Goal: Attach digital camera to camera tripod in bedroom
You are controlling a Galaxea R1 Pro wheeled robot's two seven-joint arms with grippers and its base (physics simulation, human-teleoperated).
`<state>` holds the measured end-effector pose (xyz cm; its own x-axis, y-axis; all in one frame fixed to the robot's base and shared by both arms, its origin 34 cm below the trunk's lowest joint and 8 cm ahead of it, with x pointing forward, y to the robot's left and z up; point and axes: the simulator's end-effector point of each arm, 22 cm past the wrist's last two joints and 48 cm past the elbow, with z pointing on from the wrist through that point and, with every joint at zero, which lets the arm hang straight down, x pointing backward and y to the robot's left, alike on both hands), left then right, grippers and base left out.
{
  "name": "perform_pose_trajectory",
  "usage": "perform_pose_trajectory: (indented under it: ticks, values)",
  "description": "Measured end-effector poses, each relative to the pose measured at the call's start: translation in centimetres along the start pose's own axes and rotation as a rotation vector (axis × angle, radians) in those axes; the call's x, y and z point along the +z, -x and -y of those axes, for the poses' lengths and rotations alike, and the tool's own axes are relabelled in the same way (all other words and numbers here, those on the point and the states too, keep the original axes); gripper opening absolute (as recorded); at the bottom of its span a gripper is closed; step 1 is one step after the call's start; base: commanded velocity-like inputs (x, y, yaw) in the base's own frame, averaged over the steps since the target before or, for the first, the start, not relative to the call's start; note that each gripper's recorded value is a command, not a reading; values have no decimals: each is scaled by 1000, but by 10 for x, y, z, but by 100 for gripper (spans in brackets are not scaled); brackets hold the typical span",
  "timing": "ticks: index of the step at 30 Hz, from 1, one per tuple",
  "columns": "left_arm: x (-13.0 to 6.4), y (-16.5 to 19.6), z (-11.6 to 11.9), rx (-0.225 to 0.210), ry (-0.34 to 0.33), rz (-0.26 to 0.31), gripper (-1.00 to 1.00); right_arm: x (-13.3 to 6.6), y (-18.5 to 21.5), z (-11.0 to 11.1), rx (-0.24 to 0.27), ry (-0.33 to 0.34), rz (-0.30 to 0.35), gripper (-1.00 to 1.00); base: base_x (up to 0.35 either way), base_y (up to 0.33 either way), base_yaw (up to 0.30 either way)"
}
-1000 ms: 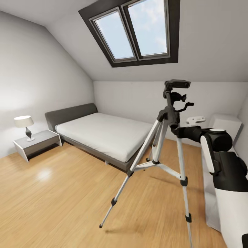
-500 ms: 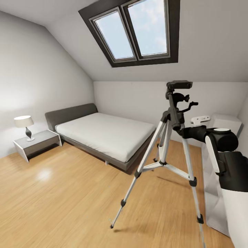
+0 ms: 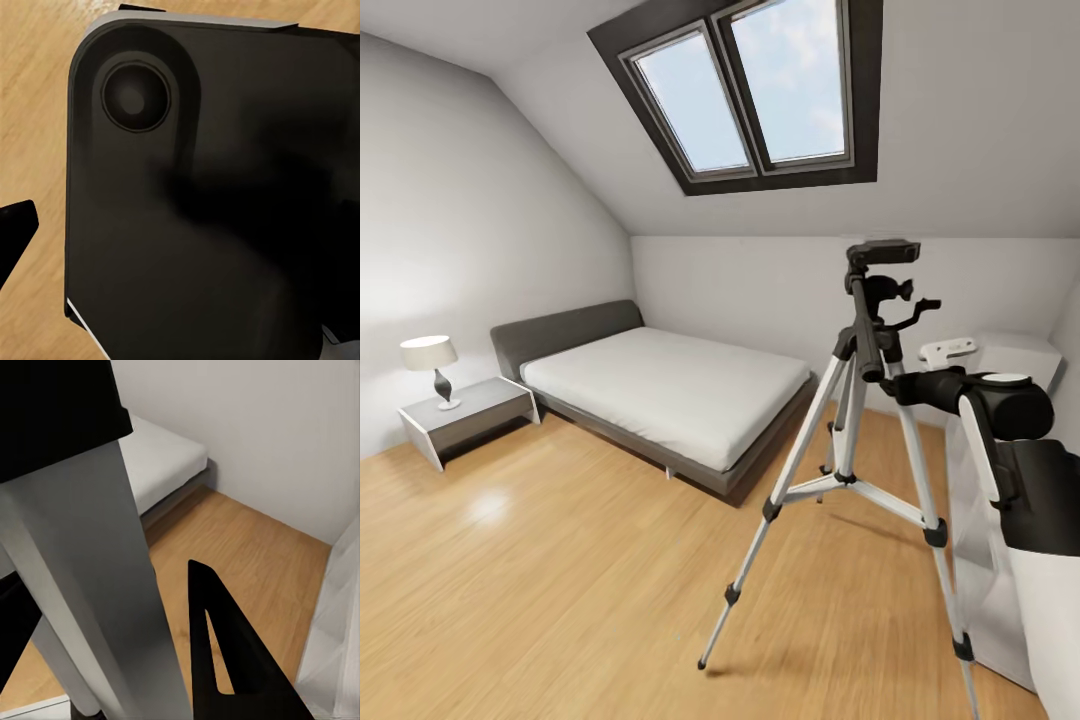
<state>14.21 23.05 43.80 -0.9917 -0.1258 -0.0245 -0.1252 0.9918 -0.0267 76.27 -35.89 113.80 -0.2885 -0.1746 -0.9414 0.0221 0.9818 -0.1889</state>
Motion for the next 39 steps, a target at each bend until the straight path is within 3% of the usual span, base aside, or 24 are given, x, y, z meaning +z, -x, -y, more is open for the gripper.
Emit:
perform_pose_trajectory:
  ticks: [13,14,39]
  values:
    - [0,0,0,0,0,0,100,7,-12,3,3,-4,-33,-100,0,0,0]
    - [0,0,0,0,0,0,100,7,-12,3,4,-3,-33,100,0,0,0]
    - [0,0,0,0,0,0,100,11,-18,6,3,-16,-51,100,-11,0,0]
